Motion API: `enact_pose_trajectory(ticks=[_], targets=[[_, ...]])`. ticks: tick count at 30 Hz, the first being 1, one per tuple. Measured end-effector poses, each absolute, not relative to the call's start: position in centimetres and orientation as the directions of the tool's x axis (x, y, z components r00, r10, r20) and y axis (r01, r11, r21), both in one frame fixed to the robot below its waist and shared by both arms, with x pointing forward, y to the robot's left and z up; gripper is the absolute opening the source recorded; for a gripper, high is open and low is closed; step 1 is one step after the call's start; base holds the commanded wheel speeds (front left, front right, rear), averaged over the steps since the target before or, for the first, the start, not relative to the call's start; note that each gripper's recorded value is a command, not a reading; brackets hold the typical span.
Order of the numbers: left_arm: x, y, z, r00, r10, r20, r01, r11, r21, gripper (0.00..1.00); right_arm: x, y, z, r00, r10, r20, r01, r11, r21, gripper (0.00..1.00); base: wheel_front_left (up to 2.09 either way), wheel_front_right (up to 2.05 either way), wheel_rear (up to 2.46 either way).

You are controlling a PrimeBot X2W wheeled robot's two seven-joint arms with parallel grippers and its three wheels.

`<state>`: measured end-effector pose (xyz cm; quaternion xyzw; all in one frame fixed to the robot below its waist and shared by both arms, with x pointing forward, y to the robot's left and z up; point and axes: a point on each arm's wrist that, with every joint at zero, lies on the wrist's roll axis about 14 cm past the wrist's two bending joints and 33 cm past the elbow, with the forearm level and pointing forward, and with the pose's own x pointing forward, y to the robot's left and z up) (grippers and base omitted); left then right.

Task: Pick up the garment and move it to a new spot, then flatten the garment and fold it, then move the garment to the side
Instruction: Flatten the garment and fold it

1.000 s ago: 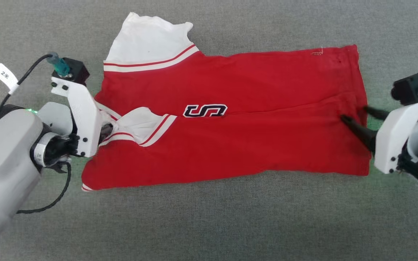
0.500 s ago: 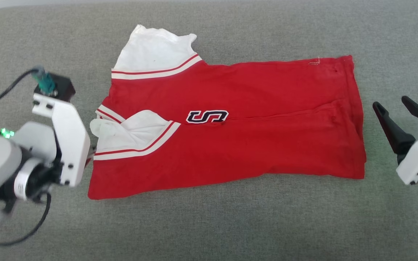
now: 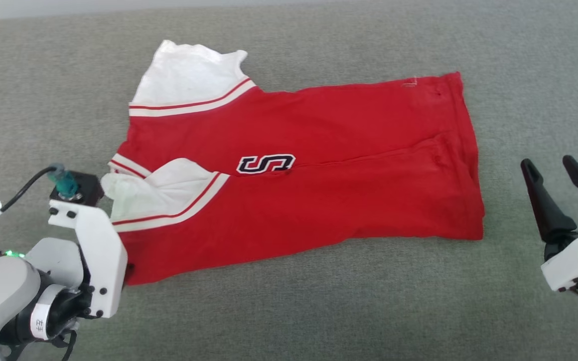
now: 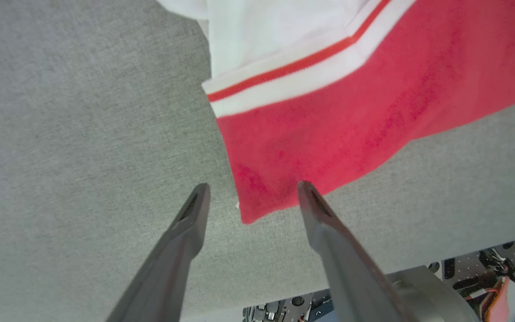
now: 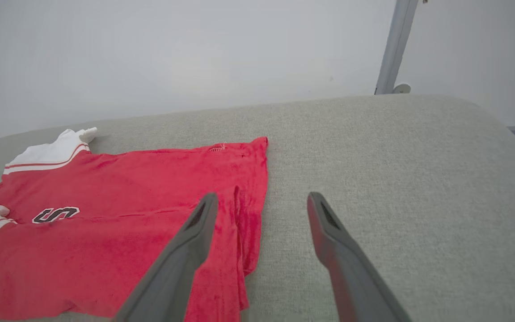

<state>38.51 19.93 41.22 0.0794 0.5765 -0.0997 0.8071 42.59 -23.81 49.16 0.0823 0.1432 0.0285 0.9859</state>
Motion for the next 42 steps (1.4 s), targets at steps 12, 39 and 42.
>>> enact_pose_trajectory(ticks=[12,39,42], targets=[[39.6,19.9,35.5,0.251,-0.108,-0.962,0.144,0.987,-0.073,0.20,40.5,-24.0,46.2,0.908,0.072,-0.413,0.017,0.978,0.209,1.00,0.00,0.00,0.00],[39.7,18.9,34.3,0.239,-0.169,-0.956,0.155,0.979,-0.134,0.00,41.6,-18.7,35.9,0.468,0.265,-0.843,-0.085,0.963,0.256,0.00,0.00,0.00,0.00],[39.8,19.0,34.3,0.250,-0.169,-0.953,0.150,0.979,-0.134,0.00,41.8,-18.6,35.9,0.457,0.277,-0.845,-0.103,0.960,0.259,0.00,0.00,0.00,0.00]])
